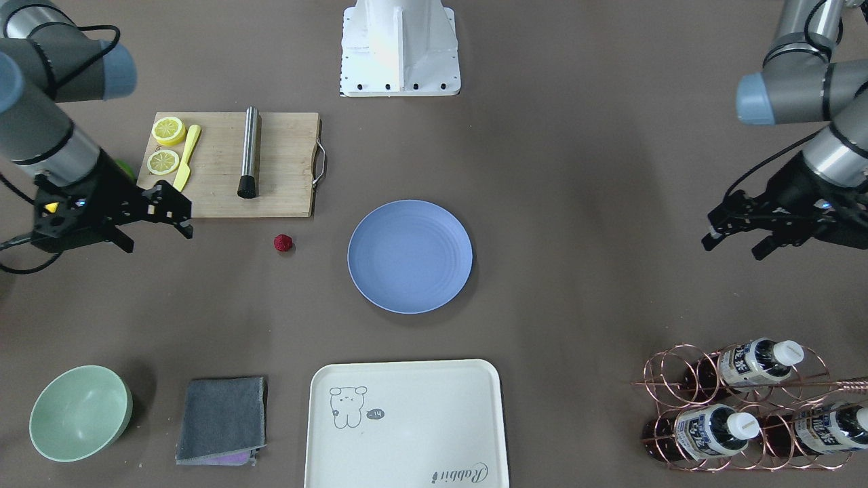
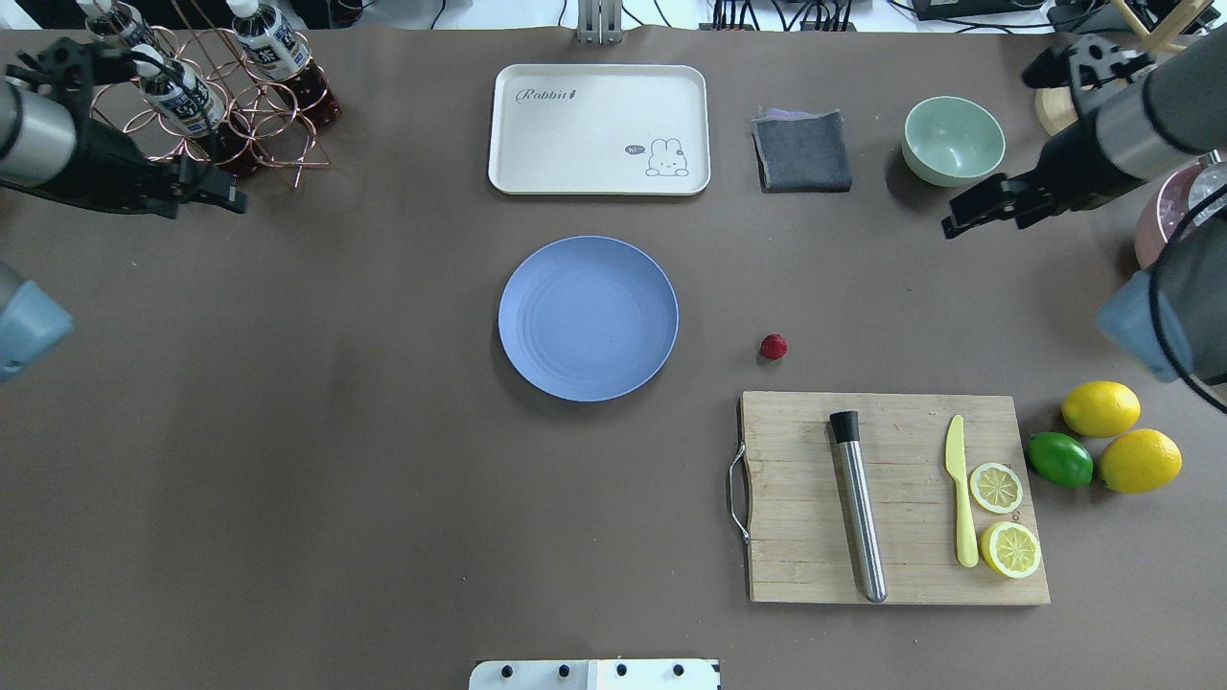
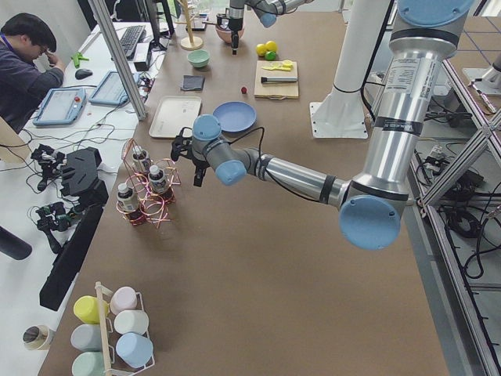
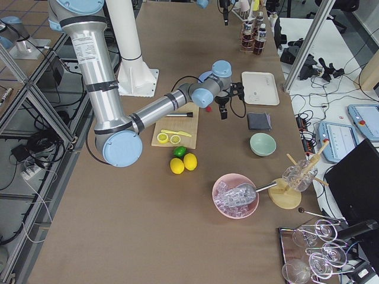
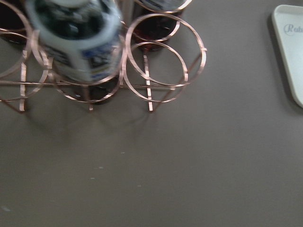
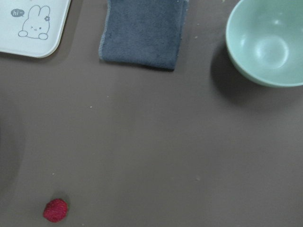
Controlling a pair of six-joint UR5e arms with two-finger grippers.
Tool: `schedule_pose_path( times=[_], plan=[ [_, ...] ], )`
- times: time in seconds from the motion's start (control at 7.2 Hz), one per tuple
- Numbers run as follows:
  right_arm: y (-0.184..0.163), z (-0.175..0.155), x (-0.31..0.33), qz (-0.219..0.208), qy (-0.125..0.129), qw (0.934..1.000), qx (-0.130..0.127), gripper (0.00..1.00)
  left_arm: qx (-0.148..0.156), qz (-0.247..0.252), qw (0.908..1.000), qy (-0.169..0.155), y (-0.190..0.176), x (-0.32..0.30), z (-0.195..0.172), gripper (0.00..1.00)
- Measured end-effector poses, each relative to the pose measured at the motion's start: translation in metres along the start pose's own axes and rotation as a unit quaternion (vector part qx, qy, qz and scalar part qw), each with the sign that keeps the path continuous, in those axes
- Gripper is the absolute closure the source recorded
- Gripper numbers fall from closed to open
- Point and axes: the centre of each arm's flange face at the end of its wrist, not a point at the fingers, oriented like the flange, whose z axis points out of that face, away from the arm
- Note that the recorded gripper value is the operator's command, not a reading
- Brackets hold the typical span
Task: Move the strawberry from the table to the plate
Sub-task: 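Move the right gripper down onto the red strawberry while the left arm withdraws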
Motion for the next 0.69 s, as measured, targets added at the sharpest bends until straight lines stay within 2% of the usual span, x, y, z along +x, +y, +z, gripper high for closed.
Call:
schedule_pose_path(
  times=[0.28, 0.69],
  plan=[
    [0.03, 0.051, -0.057, 0.028, 0.023, 0.9994, 0.0, 0.02, -0.002, 0.012, 0.9999, -0.012, 0.007, -0.043, -0.02, 0.02],
    [0.048, 0.107, -0.11, 0.057, 0.046, 0.9973, 0.003, 0.05, 0.0, 0.012, 0.9998, -0.014, 0.008, -0.053, -0.026, 0.02]
  ],
)
